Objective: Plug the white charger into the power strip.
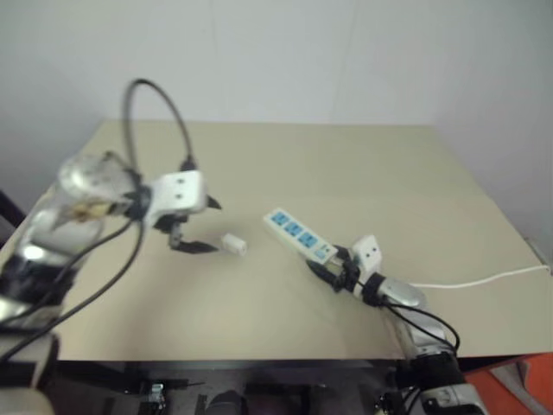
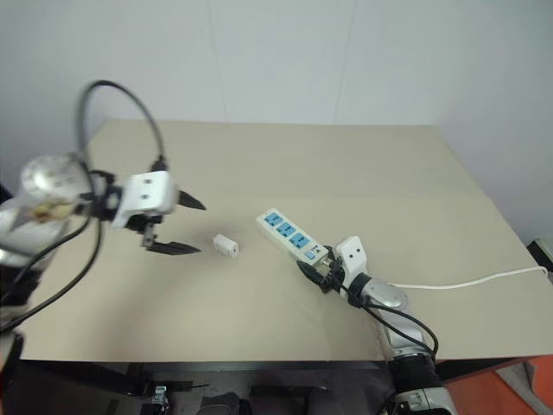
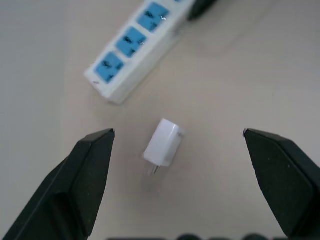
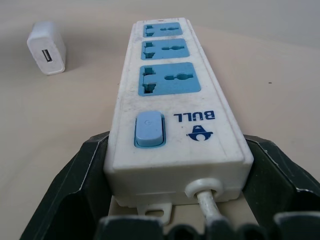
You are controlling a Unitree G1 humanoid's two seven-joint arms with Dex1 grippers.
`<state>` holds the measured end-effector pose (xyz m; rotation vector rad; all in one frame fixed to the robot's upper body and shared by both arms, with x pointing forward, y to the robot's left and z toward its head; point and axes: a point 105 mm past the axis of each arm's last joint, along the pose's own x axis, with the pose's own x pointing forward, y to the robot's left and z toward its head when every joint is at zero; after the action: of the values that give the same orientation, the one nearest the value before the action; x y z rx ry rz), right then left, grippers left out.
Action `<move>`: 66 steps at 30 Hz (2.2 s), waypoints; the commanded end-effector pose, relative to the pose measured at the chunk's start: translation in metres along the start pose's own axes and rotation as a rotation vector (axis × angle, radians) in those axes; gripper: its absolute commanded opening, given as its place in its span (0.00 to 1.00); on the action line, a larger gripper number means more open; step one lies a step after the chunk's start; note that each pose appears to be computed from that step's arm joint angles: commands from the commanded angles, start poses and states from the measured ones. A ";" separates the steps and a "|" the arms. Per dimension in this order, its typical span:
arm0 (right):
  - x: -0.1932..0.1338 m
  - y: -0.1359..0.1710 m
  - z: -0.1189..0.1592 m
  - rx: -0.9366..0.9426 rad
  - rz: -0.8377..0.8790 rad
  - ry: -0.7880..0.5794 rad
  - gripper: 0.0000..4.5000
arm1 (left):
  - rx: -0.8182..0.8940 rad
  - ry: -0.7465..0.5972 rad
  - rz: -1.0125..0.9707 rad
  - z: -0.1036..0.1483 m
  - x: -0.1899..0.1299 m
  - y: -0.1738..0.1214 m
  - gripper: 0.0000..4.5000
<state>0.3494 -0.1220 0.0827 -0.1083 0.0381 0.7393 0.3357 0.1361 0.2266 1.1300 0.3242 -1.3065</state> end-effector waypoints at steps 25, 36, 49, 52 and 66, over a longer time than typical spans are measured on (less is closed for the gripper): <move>0.000 0.010 -0.009 0.023 -0.015 0.032 0.76 | 0.374 0.477 -0.513 0.003 0.095 0.024 1.00; -0.001 0.010 -0.012 0.013 -0.013 0.050 0.76 | 0.392 0.582 -0.520 -0.012 0.108 0.020 1.00; -0.002 0.010 -0.015 0.018 -0.018 0.065 0.76 | 0.429 0.606 -0.512 -0.015 0.122 0.015 1.00; -0.002 0.010 -0.016 0.016 -0.018 0.068 0.76 | 0.434 0.619 -0.514 -0.017 0.123 0.015 1.00; -0.002 0.009 -0.016 0.005 -0.022 0.071 0.76 | 0.435 0.634 -0.521 -0.021 0.126 0.012 0.23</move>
<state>0.3457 -0.1169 0.0817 -0.1118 0.0419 0.7101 0.3931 0.0750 0.1313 1.9305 0.8651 -1.4693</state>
